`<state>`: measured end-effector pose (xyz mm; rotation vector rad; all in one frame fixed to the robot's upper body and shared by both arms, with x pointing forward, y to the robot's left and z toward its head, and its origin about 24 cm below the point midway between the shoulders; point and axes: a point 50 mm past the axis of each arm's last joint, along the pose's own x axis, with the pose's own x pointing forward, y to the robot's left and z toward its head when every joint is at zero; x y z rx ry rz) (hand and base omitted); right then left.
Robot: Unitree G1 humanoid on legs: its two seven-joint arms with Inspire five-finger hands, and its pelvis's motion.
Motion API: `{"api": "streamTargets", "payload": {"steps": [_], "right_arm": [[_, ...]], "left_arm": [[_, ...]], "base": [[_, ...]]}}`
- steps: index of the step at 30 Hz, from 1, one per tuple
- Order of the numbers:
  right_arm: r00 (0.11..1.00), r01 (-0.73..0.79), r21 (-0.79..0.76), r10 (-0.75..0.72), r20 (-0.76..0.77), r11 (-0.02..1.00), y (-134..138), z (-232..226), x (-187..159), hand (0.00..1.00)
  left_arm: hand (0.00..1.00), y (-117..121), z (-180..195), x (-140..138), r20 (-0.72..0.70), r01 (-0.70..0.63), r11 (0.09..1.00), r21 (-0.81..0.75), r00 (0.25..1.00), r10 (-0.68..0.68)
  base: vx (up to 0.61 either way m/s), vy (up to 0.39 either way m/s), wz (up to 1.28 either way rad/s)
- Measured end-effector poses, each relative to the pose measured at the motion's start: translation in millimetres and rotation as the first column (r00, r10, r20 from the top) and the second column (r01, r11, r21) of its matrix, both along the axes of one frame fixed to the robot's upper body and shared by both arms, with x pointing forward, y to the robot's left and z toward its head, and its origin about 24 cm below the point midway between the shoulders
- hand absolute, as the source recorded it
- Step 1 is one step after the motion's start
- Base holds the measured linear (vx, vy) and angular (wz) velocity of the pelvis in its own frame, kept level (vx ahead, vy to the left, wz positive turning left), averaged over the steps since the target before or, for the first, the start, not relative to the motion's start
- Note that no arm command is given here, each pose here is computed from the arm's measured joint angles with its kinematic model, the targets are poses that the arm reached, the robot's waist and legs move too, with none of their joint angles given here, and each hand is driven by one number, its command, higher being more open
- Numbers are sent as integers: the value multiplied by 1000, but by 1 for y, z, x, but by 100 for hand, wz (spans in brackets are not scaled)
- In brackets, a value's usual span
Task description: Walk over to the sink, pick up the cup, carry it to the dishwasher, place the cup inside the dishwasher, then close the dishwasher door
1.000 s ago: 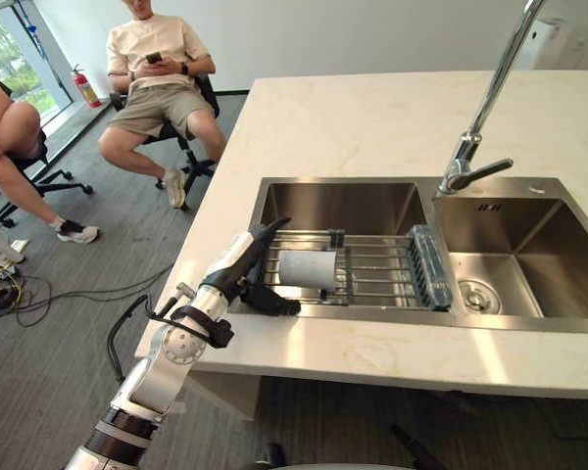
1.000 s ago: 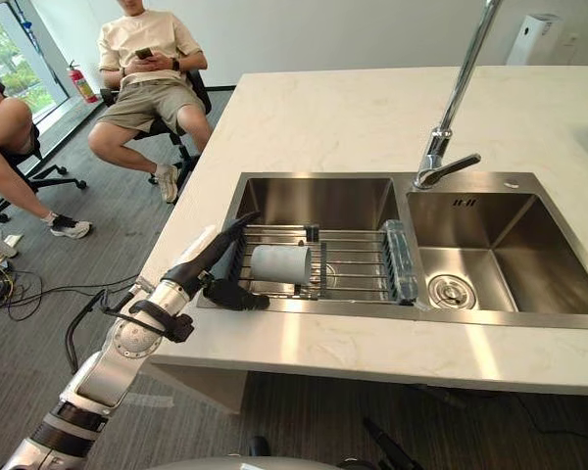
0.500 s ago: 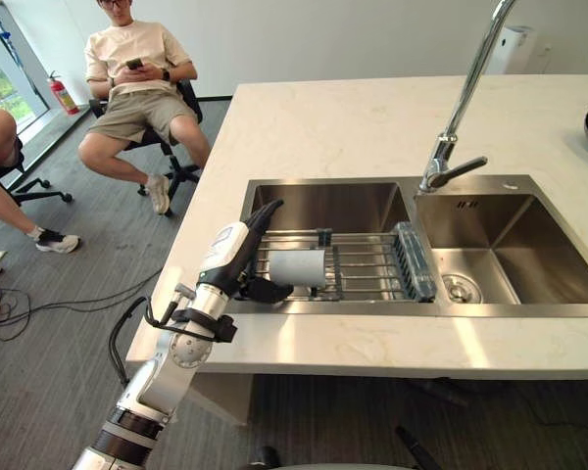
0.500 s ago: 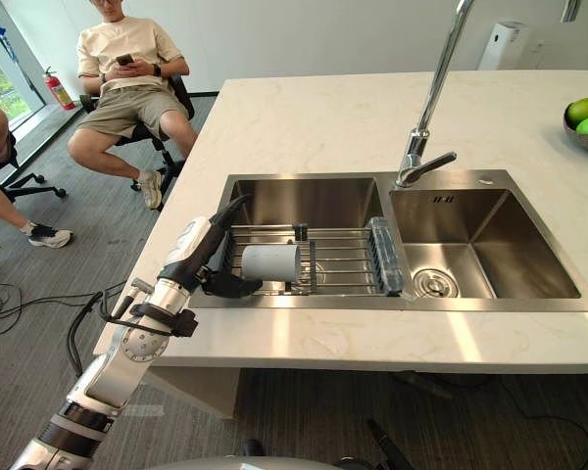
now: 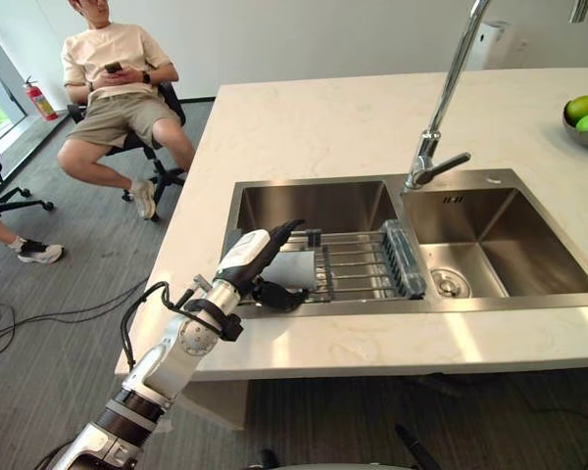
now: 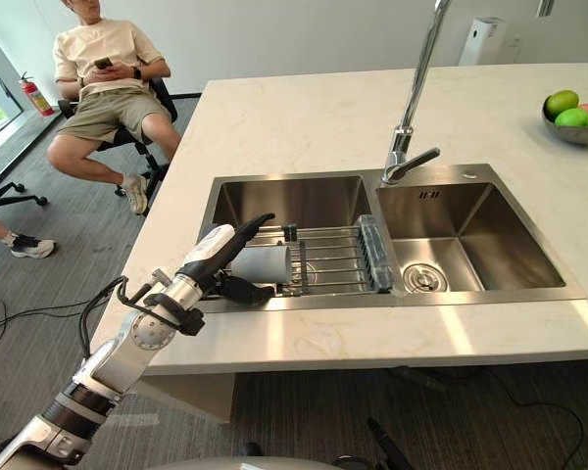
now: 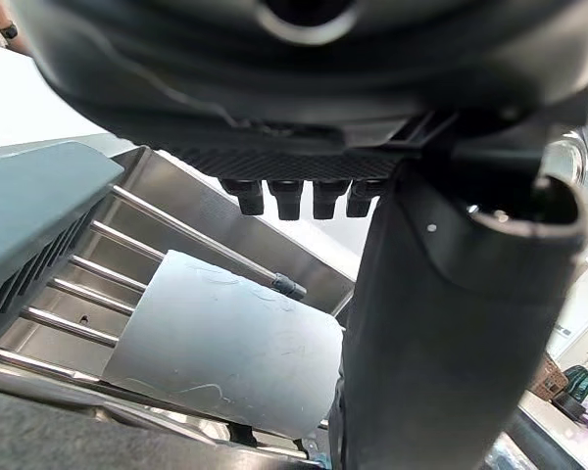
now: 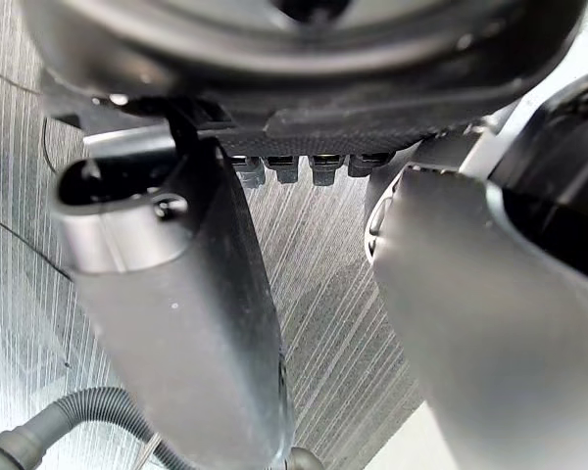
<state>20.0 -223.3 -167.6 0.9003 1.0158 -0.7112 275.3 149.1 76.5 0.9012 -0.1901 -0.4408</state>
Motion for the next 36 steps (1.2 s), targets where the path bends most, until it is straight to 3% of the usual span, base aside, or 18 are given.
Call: {"api": "streamTargets", "payload": {"steps": [8,13,24,36], "right_arm": [[1000,23,7,-23,-4,1000,0,0,0,100],[1000,28,7,-28,-14,1000,0,0,-1,100],[999,30,14,-29,-30,999,1,-1,-2,100],[998,31,14,-30,-46,999,1,-1,-3,100]], "left_arm": [[100,1,1,4,-21,5,1000,30,1000,-4],[100,2,6,13,-107,32,997,68,994,-24],[100,16,-2,28,-195,-29,995,99,980,48],[100,16,2,32,-220,31,985,172,976,7]], "base": [[-1,4,-1],[0,0,0],[4,2,-1],[0,0,0]]}}
